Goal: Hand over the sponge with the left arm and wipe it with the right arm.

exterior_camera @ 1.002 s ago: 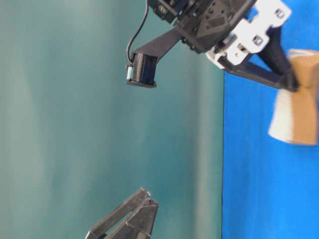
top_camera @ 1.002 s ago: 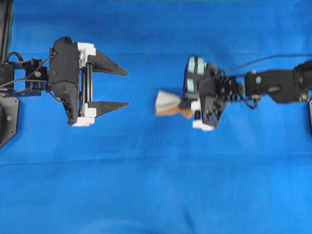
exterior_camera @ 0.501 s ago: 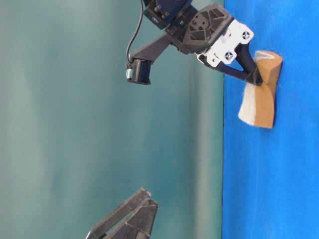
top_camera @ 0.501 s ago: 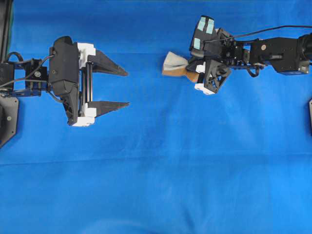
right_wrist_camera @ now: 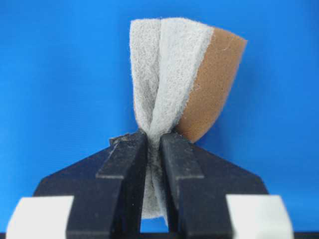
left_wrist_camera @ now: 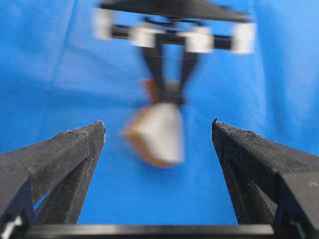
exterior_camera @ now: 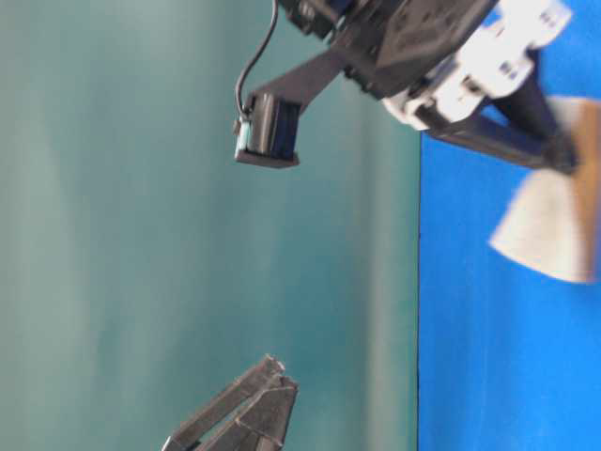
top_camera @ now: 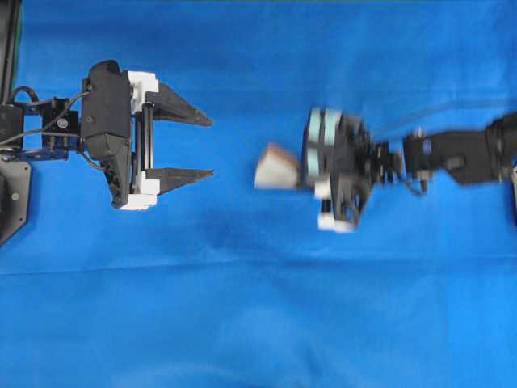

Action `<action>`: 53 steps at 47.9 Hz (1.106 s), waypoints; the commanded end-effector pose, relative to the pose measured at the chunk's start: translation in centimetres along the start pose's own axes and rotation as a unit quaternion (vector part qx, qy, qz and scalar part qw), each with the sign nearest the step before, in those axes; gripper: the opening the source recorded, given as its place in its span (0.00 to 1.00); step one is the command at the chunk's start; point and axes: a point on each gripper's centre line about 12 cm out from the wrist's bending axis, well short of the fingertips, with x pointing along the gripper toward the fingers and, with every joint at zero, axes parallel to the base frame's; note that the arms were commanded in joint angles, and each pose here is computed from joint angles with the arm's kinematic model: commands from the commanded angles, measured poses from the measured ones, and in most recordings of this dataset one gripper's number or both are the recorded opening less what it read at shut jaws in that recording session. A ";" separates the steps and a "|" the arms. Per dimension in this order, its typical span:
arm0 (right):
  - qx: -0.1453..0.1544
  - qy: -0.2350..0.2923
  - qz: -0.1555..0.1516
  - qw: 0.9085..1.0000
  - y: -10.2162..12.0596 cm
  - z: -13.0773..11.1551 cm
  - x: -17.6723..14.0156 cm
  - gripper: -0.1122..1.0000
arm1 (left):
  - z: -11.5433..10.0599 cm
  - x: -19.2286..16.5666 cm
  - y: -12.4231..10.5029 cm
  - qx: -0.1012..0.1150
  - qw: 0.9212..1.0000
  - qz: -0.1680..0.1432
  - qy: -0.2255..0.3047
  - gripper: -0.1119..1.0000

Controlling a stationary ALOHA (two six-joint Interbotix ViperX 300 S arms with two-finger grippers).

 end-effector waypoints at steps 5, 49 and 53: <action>-0.014 -0.022 0.039 0.999 4.2 1.4 -0.7 0.24 | 0.7 0.0 0.0 -0.001 1.000 0.000 -0.012 0.87; 0.039 -0.004 -0.073 0.997 -7.9 0.8 -1.0 0.24 | 0.6 0.0 0.0 -0.002 1.000 0.000 -0.010 0.87; 0.034 -0.004 -0.069 0.997 -7.5 0.9 -1.0 0.24 | 0.6 0.0 0.0 -0.001 1.000 0.000 -0.009 0.87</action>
